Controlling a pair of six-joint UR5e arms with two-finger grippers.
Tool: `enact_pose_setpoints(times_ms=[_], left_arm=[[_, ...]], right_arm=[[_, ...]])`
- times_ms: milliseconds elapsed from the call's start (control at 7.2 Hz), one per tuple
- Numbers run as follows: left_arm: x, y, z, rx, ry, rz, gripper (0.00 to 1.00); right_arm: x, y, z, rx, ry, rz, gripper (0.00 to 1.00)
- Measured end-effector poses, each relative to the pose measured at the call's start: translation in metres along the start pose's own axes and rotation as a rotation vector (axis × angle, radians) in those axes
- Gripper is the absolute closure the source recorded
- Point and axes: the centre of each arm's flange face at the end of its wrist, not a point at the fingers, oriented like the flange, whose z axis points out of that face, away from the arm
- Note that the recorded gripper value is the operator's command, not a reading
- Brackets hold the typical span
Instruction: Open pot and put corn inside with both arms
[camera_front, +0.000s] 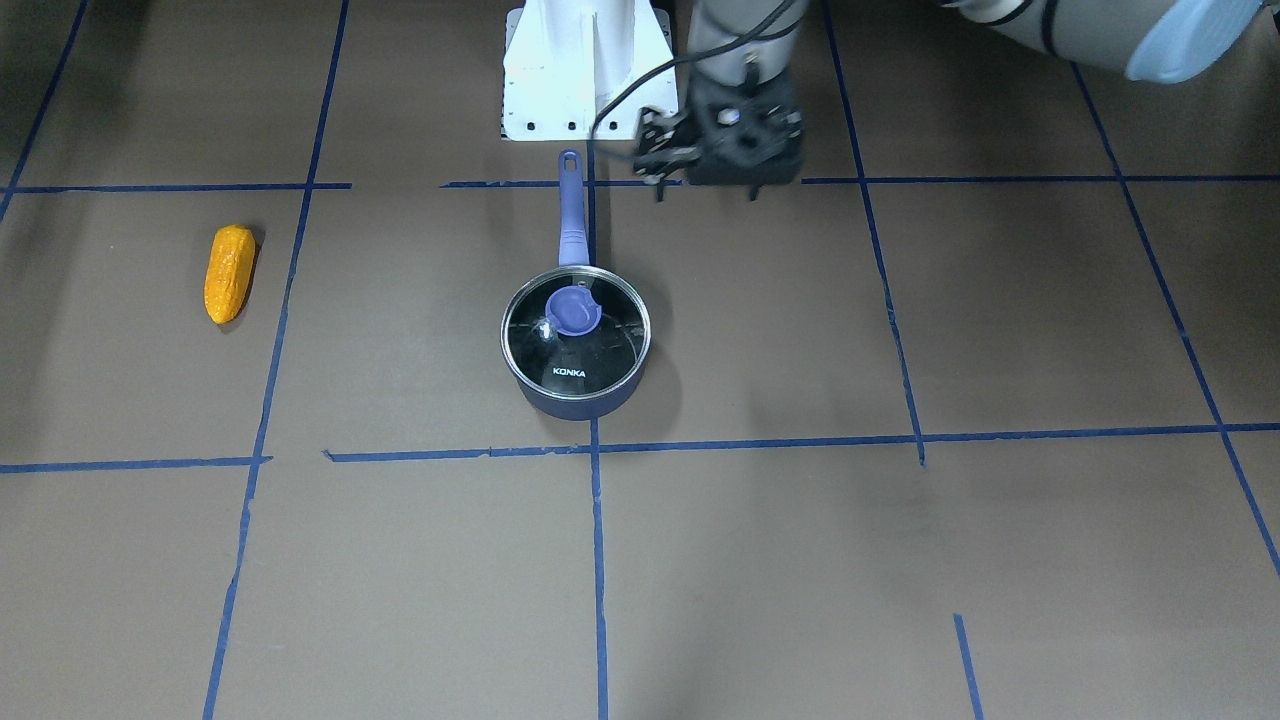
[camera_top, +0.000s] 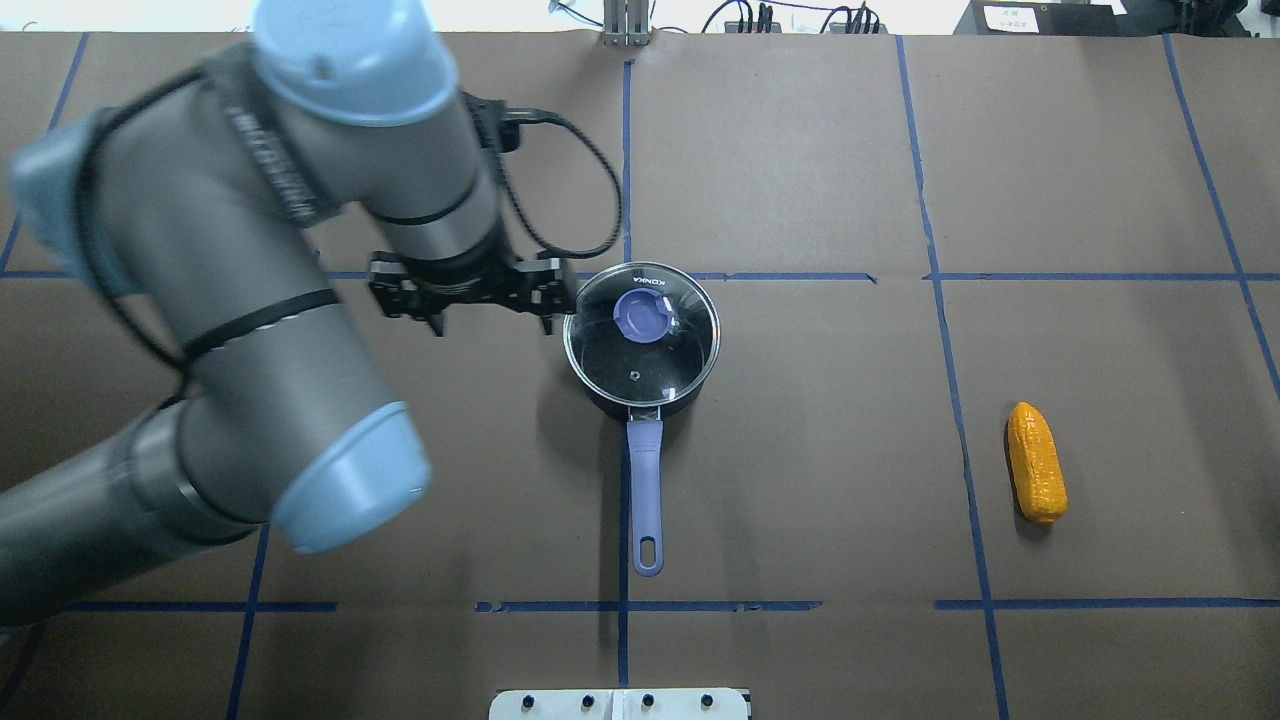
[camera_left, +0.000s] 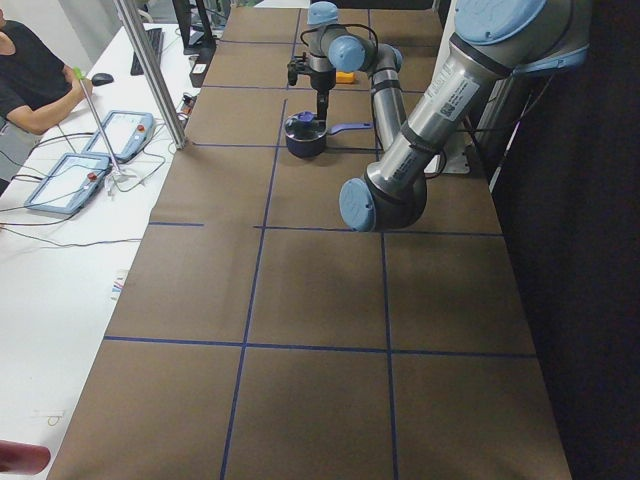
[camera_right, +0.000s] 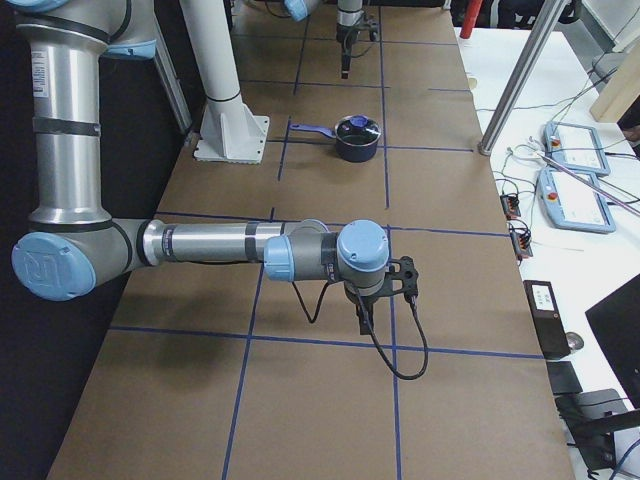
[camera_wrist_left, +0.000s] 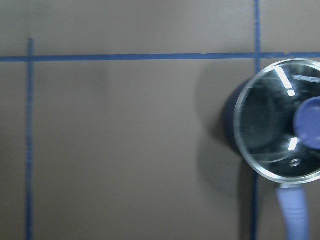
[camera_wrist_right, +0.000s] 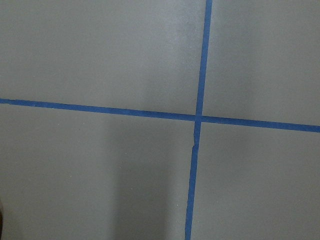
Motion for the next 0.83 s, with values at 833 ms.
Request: enact_pose_setpoints(times_ms=[833], left_arm=[[0.086, -0.036, 0.077, 0.030, 0.060, -0.008, 0.00]], right_arm=[[-0.006, -0.002, 0.007, -0.013, -0.004, -0.014, 0.00]])
